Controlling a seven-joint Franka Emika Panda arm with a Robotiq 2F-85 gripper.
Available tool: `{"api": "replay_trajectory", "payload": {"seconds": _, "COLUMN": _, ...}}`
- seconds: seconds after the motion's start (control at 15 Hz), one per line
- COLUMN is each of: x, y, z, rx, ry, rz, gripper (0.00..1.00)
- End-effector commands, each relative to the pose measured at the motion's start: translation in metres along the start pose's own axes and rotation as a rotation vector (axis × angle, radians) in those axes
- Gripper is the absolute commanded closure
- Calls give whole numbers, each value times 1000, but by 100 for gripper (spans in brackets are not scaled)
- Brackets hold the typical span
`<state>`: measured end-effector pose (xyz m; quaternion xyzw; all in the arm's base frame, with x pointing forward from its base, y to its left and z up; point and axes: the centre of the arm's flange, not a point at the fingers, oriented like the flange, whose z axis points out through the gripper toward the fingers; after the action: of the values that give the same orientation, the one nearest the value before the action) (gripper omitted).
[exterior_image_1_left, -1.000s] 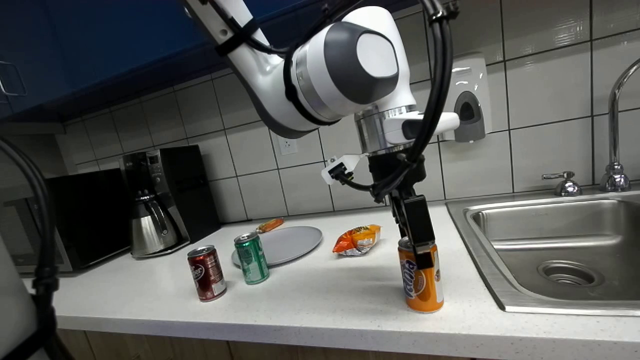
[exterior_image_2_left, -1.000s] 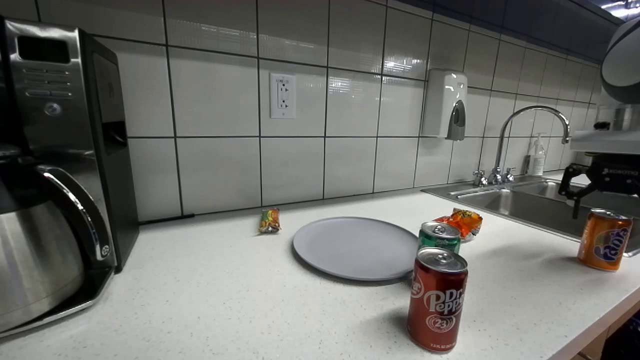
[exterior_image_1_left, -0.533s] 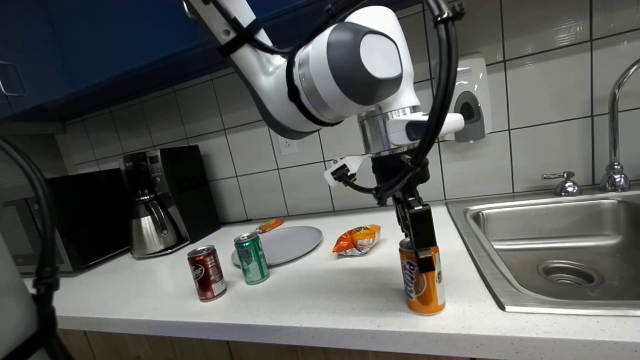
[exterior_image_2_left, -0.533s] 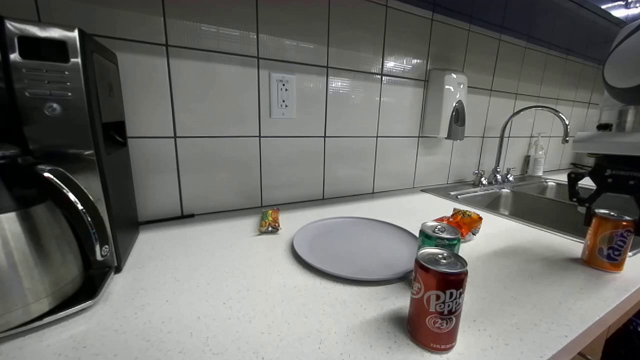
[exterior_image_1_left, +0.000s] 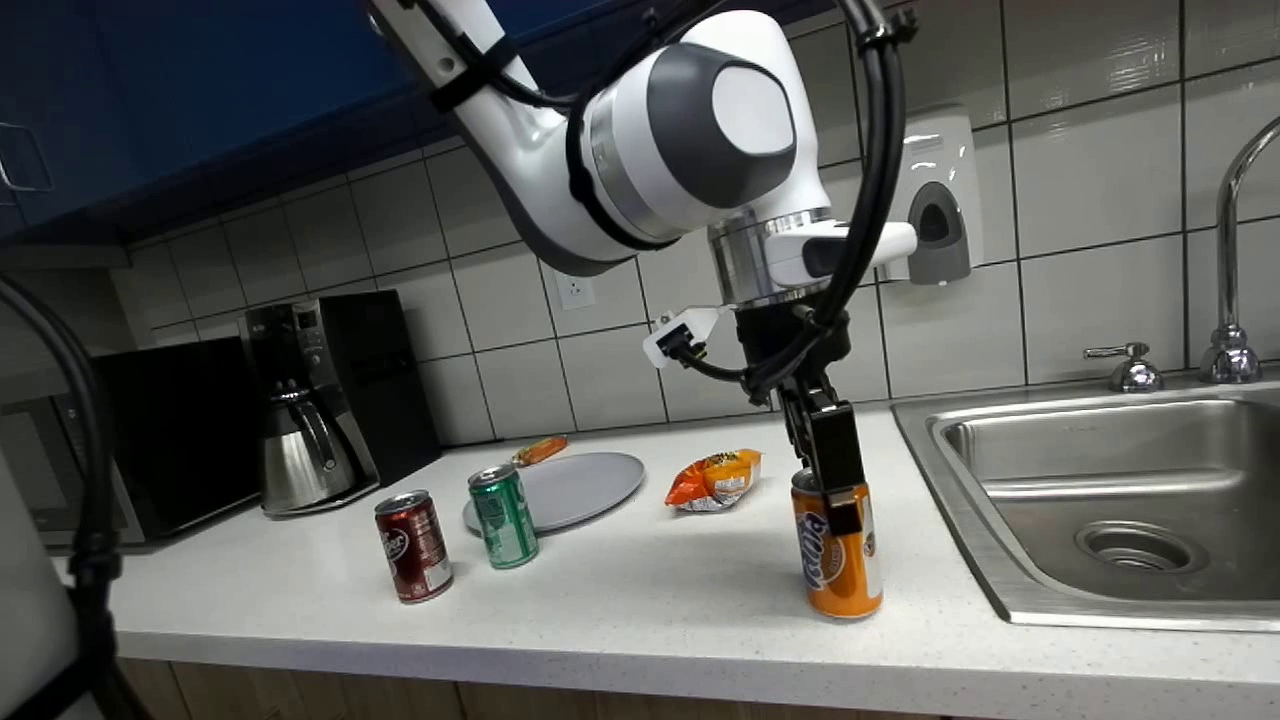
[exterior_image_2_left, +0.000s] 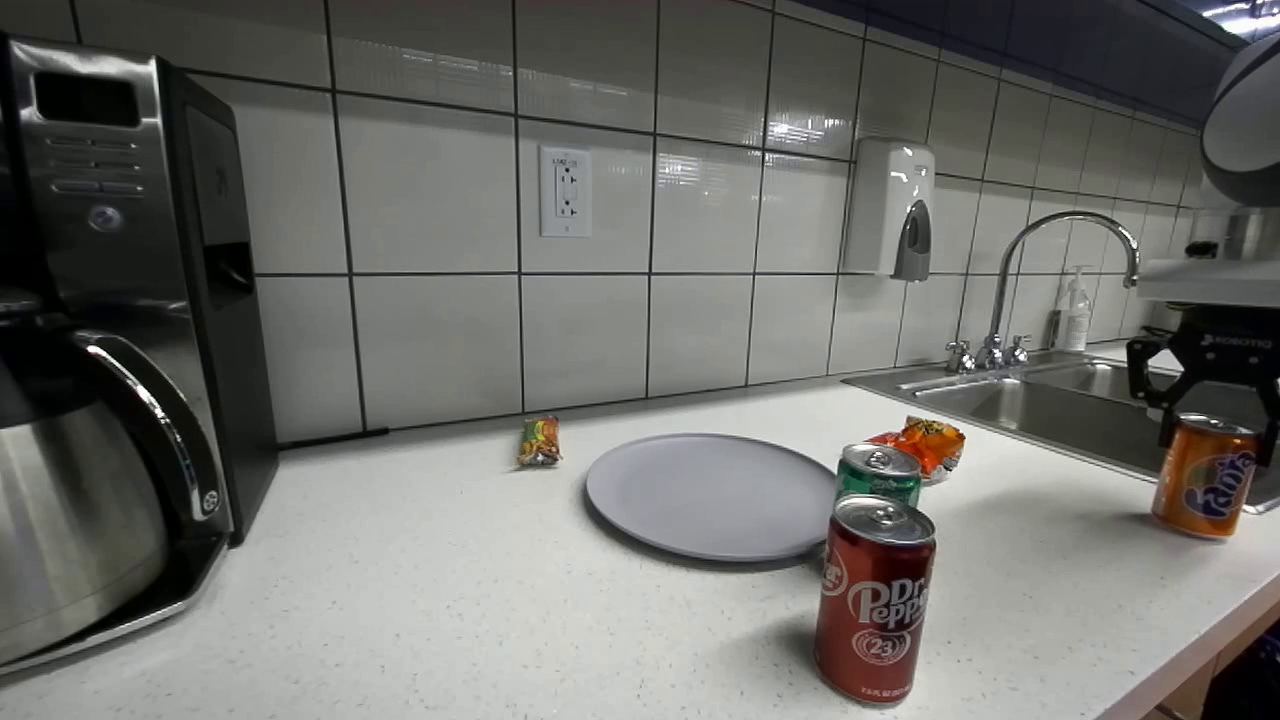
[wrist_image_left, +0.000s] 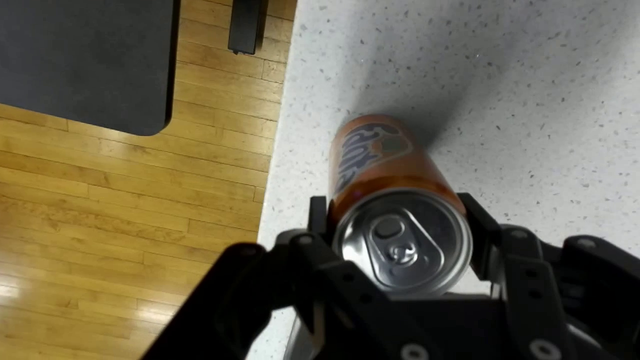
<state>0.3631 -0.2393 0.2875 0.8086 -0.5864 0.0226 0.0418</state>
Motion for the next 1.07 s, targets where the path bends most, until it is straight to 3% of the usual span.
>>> {"api": "replay_trajectory", "payload": {"seconds": 0.0, "x": -14, "y": -12, "z": -24, "rx": 35, "ry": 33, "rz": -26, "gripper": 62}}
{"api": "replay_trajectory", "payload": {"seconds": 1.0, "x": -57, "y": -94, "z": -72, "rx": 93, "ry": 96, "rz": -169, "gripper": 62}}
